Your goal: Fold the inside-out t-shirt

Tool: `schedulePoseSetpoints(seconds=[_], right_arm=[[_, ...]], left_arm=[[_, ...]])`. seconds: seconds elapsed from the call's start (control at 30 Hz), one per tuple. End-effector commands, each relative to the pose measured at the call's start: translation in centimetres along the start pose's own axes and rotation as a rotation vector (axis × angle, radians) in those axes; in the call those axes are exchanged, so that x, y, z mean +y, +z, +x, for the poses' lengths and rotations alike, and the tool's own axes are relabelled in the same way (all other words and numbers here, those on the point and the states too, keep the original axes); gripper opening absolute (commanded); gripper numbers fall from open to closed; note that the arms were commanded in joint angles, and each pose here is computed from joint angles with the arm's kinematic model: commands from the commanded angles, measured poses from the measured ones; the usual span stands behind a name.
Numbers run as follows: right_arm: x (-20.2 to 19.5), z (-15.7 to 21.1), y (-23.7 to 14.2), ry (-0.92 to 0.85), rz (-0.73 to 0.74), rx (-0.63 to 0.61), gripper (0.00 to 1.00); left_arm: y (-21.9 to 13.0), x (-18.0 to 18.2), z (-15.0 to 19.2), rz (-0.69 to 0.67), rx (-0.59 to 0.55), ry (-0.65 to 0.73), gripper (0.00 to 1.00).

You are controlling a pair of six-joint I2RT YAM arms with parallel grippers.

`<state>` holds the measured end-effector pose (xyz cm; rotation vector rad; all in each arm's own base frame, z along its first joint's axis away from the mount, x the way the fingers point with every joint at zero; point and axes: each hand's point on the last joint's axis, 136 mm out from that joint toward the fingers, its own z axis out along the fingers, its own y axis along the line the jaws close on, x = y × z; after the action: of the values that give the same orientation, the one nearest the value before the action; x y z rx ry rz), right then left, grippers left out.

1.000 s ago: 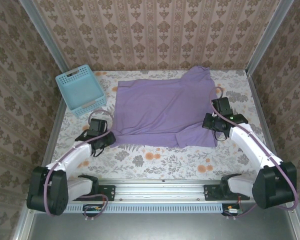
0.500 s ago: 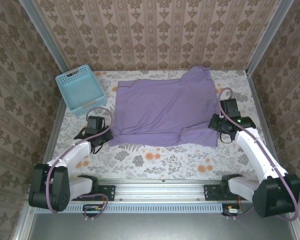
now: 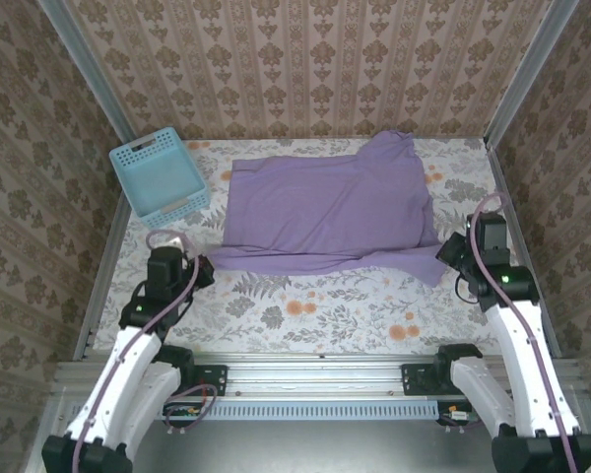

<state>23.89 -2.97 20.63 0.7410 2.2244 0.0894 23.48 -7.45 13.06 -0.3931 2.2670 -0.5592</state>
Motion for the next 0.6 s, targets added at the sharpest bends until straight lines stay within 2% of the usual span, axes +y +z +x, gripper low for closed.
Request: schedulePoseSetpoints(seconds=[0.0, 0.17, 0.43, 0.57], right_arm=[[-2.5, 2.2, -0.3, 0.076, 0.068, 0.014, 0.0], [-4.1, 3.2, -1.3, 0.125, 0.089, -0.025, 0.0], [-4.3, -0.4, -5.3, 0.14, 0.076, -0.197, 0.0], [-4.1, -1.1, -6.2, 0.132, 0.066, -0.216, 0.0]], left_arm=[[0.2, 3.1, 6.5, -0.074, 0.194, -0.121, 0.0], [0.1, 3.7, 8.9, -0.077, 0.243, -0.148, 0.0], [-0.2, 3.1, 10.5, -0.133, 0.302, -0.019, 0.0], [-0.4, 2.2, 10.3, -0.128, 0.284, 0.03, 0.0]])
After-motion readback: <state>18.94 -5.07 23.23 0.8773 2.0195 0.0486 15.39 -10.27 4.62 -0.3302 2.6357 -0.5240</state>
